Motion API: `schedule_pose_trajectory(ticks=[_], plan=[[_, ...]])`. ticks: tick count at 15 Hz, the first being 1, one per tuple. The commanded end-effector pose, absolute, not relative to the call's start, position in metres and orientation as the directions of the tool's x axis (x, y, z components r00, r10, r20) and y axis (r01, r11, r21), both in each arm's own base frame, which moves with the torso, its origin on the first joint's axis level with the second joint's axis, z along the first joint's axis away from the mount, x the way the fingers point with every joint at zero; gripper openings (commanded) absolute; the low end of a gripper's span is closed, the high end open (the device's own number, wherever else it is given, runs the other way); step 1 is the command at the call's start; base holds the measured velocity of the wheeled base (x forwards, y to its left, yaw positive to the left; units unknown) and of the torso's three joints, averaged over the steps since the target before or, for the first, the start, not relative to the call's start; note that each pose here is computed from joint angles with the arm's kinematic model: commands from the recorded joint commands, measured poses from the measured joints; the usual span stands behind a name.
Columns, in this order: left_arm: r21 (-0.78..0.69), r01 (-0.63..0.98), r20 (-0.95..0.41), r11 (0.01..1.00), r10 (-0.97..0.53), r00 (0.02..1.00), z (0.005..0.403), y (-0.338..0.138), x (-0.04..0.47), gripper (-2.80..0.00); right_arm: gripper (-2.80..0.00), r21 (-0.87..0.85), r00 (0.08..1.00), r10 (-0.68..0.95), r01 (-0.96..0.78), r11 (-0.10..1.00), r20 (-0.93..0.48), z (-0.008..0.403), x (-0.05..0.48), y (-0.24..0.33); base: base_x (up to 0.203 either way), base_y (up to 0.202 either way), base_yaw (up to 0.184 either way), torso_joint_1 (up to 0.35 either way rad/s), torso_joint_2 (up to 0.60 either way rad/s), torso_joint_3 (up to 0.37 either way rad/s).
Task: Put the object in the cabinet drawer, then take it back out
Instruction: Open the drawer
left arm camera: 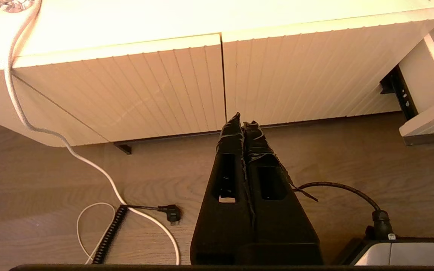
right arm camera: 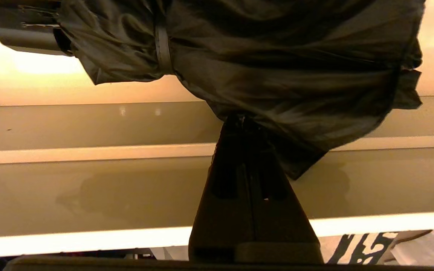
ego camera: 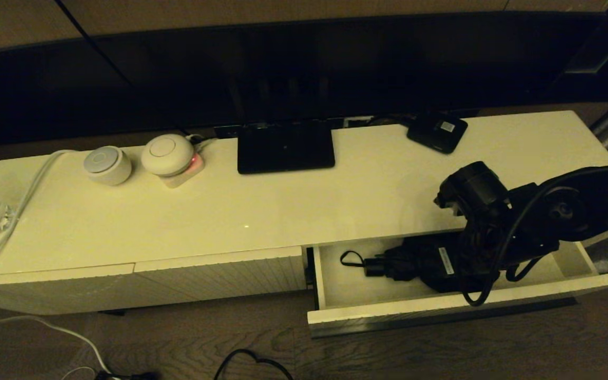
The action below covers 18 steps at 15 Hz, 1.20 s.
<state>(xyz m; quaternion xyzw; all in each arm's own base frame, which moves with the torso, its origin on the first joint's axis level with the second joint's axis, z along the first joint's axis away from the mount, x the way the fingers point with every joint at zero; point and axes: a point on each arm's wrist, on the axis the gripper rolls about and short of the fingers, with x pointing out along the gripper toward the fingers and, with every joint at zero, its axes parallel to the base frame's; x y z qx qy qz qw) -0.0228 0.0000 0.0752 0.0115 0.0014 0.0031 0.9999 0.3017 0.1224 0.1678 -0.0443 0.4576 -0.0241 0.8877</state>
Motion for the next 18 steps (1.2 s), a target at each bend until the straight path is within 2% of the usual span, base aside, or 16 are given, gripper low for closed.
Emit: schedule_pose_trajectory(ticks=[1,13,18], plan=[[0.023,-0.008,-0.006,1.000,0.008,1.000,0.074,0.000,-0.023,-2.80,-2.80,-0.104,0.574,-0.087,0.002,0.995,-0.814,0.166,0.301,0.122,0.000,0.000,0.000,0.000,0.00,0.000],[0.023,-0.008,-0.006,1.000,0.008,1.000,0.074,0.000,-0.023,-2.80,-2.80,-0.177,0.440,-0.146,-0.029,0.984,-0.886,0.132,0.268,0.115,0.000,0.000,0.000,0.000,0.00,0.000],[0.023,-0.008,-0.006,1.000,0.008,1.000,0.074,0.000,-0.023,-2.80,-2.80,-0.218,0.313,-0.197,-0.036,0.975,-0.929,0.120,0.244,0.111,0.000,0.000,0.000,0.000,0.00,0.000]])
